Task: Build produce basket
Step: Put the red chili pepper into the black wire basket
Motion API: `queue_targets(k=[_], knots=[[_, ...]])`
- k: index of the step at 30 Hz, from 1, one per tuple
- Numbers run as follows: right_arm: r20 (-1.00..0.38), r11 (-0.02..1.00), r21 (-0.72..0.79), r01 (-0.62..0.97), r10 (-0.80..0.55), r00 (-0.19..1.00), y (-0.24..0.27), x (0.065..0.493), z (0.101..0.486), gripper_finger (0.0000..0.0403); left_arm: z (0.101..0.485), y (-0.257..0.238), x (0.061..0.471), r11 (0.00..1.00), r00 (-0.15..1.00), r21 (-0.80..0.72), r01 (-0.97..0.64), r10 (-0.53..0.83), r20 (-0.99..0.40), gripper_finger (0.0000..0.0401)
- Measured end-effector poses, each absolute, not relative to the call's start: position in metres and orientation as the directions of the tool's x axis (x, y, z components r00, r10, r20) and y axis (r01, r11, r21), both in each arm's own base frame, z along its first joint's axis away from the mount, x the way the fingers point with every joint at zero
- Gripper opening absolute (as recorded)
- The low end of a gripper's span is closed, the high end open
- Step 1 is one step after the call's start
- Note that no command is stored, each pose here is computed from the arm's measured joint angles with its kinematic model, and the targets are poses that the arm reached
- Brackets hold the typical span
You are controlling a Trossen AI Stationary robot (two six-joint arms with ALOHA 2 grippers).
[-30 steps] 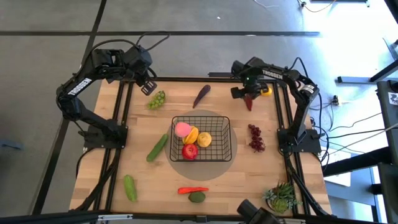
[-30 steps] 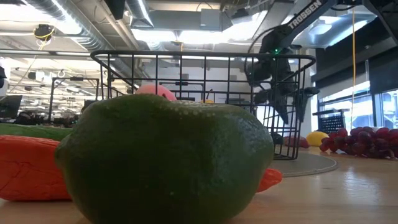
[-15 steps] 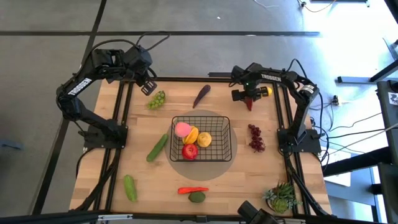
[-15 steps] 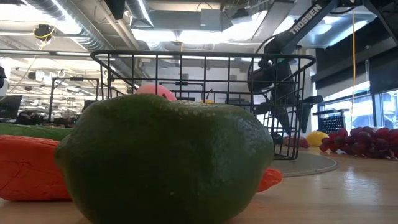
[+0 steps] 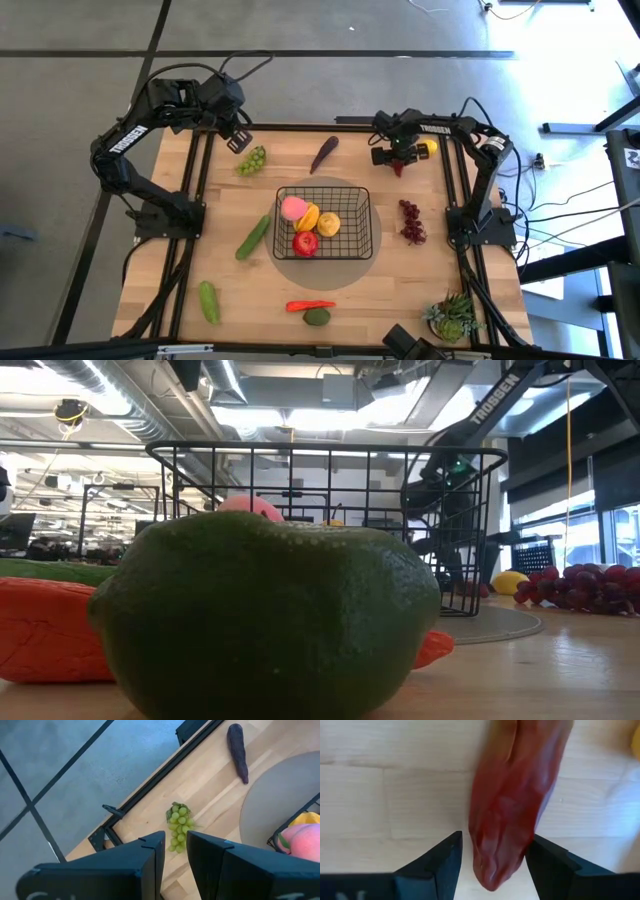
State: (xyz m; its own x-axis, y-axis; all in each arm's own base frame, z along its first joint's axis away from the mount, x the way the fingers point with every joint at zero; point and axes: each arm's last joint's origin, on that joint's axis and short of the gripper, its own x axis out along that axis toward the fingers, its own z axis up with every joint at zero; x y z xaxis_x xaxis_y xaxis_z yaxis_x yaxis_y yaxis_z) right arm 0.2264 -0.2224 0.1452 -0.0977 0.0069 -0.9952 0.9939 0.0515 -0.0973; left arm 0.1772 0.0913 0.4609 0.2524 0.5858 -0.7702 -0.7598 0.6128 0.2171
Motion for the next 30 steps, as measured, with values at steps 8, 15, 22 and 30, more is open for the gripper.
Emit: queue_targets(k=[8, 15, 22, 30], knots=[[-0.997, 0.053, -0.074, 0.996, 0.023, -0.075, -0.221, 0.226, 0.142, 0.0131, 0.461, 0.091, 0.177, 0.613, 0.252, 0.217, -0.76, 0.586, -0.77, 0.0069], [-0.998, 0.12, -0.059, 0.991, 0.026, -0.062, -0.22, 0.228, 0.142, 0.0048, 0.461, 0.091, 0.177, 0.613, 0.253, 0.217, -0.76, 0.586, -0.77, 0.0069], [-0.999, 0.209, -0.046, 0.977, 0.01, -0.049, -0.212, 0.243, 0.149, 0.0048, 0.461, 0.091, 0.177, 0.613, 0.253, 0.217, -0.76, 0.585, -0.77, 0.0069], [-0.997, 0.297, -0.067, 0.952, -0.047, -0.055, -0.198, 0.272, 0.176, 0.0048, 0.461, 0.091, 0.177, 0.613, 0.253, 0.217, -0.76, 0.585, -0.77, 0.0069]])
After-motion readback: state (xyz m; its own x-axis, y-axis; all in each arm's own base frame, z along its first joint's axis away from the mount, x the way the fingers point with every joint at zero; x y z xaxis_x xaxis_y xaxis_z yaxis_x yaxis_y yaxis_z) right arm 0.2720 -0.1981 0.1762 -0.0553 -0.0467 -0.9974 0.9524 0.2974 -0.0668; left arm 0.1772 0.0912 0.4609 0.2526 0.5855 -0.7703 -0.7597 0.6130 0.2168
